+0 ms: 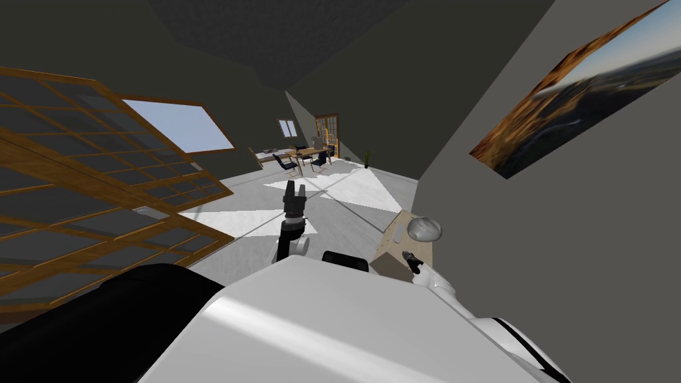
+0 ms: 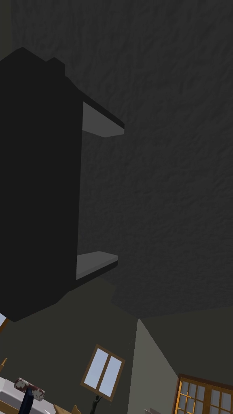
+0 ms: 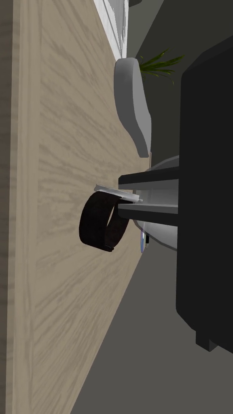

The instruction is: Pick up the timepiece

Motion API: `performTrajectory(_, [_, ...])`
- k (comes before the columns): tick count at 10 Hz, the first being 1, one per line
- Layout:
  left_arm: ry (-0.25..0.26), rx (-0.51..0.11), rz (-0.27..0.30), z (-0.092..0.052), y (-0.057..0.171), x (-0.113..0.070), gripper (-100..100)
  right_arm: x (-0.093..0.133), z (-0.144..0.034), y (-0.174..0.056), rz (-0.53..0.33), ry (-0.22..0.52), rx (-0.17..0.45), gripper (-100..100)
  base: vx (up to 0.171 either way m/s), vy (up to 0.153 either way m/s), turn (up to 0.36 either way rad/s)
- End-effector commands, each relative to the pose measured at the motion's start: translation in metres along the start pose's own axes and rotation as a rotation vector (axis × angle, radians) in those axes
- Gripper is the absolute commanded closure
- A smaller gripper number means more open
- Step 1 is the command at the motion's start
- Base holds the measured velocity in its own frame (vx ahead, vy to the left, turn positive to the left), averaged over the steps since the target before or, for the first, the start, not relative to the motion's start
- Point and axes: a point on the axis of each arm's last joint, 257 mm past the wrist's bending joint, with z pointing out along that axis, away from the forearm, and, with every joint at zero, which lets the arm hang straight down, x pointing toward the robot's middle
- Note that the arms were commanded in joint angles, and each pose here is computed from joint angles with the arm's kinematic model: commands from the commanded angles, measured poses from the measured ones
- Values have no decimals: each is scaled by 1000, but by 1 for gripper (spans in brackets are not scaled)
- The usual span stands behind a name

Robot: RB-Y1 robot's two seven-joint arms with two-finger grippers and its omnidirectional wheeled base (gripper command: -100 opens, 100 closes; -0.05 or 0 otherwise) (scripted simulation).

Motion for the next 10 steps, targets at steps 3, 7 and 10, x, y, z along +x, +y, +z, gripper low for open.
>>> performTrajectory(3, [0,0,0,0,0,0,0,0,0,0,1,0,-1,0,0,0,0])
performTrajectory(7, [0,0,0,0,0,0,0,-5,-3,-40,6,0,8,100,16,107,3])
performTrajectory(10, [0,0,0,0,0,0,0,-9,-6,-63,9,1,10,100,14,46,15])
